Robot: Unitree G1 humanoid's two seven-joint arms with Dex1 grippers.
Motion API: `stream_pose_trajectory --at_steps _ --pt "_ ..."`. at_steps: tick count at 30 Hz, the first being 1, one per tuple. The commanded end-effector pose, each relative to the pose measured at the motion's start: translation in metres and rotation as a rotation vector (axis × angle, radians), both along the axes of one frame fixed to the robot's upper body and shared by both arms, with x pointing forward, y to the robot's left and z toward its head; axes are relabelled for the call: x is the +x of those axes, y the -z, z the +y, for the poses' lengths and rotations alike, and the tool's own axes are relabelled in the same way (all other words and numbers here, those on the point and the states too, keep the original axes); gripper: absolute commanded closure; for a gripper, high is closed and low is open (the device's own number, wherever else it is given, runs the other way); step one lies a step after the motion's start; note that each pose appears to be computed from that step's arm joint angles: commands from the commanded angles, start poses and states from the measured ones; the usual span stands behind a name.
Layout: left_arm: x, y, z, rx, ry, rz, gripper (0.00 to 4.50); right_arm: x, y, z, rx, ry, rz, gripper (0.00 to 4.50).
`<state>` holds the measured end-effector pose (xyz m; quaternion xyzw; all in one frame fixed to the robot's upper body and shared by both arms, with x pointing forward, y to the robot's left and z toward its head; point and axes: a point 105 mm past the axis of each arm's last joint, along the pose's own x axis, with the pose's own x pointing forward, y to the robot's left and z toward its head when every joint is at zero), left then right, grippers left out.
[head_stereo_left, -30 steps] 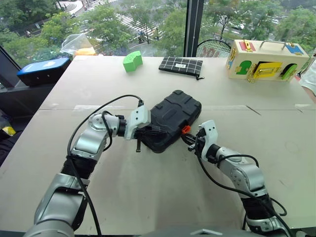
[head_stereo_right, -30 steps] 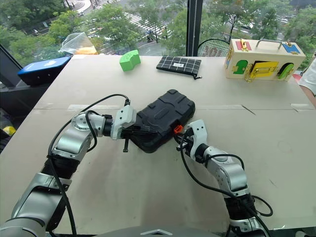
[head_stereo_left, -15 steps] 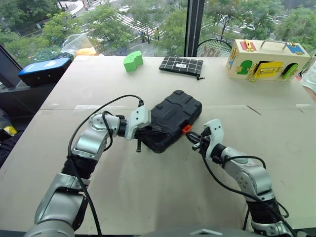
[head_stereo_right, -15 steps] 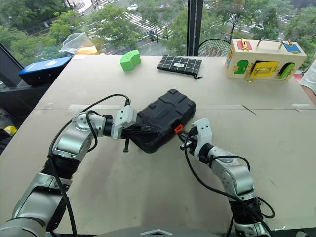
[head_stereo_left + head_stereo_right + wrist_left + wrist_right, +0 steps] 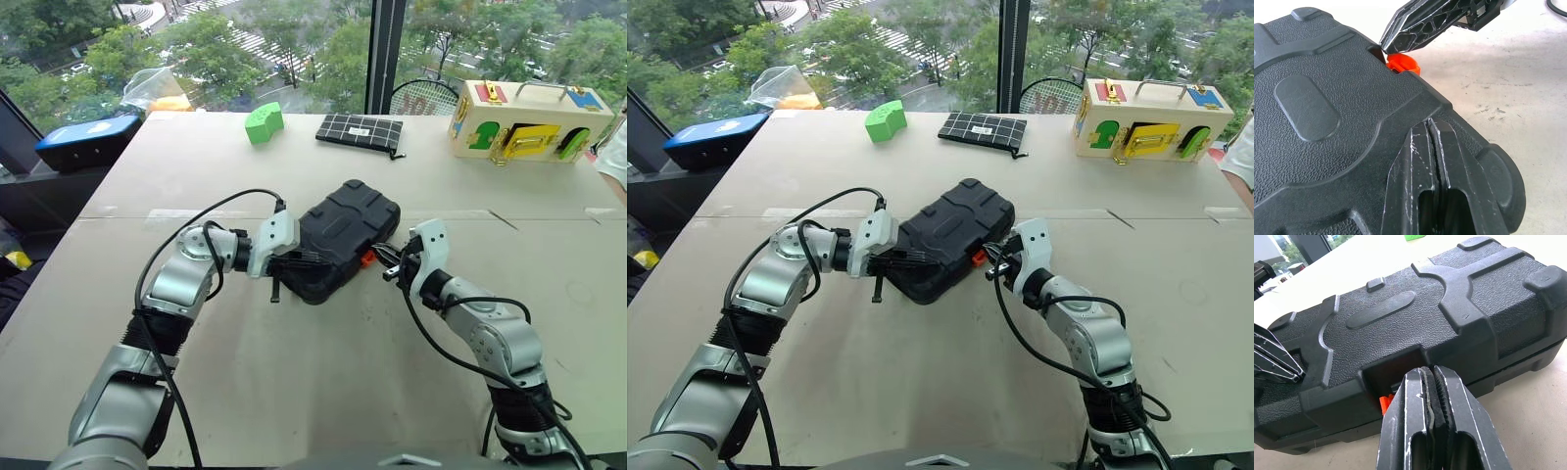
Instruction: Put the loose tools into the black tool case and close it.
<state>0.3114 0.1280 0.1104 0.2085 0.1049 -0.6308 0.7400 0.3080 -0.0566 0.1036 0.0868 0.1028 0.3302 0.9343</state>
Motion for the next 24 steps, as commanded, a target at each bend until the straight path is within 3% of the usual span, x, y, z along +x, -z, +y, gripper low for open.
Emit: stream_pose_trajectory --at_steps 1,8,24 --pt "-0.020 0.070 0.017 0.166 -0.058 0.231 4.50 -0.001 -0.013 -0.012 -0.001 0.049 -0.037 4.47" --pt "-0.020 0.070 0.016 0.164 -0.052 0.234 4.50 -0.012 0.004 -0.019 -0.074 0.050 0.027 4.47" --pt "-0.019 0.070 0.015 0.162 -0.056 0.232 4.50 -0.007 -0.007 0.013 -0.050 -0.054 0.004 4.47"
